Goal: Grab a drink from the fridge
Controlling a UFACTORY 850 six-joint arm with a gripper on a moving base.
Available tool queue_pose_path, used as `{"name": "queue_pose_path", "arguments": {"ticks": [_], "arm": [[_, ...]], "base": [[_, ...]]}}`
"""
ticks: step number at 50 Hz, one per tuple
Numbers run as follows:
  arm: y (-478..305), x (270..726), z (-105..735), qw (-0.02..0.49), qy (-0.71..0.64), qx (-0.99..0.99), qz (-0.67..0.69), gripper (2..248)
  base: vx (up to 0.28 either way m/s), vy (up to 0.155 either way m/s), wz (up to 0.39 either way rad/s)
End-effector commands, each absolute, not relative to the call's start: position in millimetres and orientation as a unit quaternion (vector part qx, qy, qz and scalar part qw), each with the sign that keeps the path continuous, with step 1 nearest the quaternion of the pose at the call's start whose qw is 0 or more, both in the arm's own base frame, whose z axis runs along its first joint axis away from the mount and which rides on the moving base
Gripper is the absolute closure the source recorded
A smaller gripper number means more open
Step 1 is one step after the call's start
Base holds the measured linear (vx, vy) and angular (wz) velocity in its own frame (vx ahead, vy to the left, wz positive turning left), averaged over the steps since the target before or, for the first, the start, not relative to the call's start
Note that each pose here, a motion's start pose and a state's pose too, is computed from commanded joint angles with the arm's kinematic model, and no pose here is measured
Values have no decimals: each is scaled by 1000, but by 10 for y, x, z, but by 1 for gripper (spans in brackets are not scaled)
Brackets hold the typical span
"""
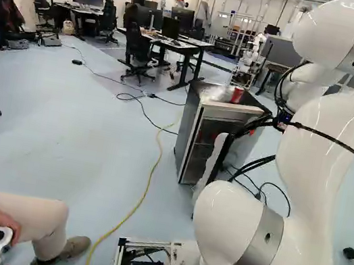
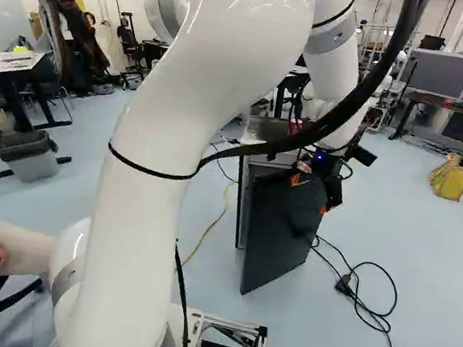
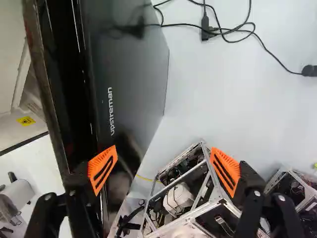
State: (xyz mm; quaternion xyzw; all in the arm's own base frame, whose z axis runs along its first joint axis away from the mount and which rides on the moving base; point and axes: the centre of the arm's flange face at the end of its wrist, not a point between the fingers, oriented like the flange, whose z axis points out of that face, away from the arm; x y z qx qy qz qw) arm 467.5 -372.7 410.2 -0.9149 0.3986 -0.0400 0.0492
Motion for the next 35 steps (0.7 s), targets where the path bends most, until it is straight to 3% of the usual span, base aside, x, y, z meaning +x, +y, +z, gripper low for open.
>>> {"name": "queue_pose_path", "arguments": {"ticks": [35], "arm": [[-3561,5086,4106,47,369,-927,-50,3]], "base": [[0,0,0]]}}
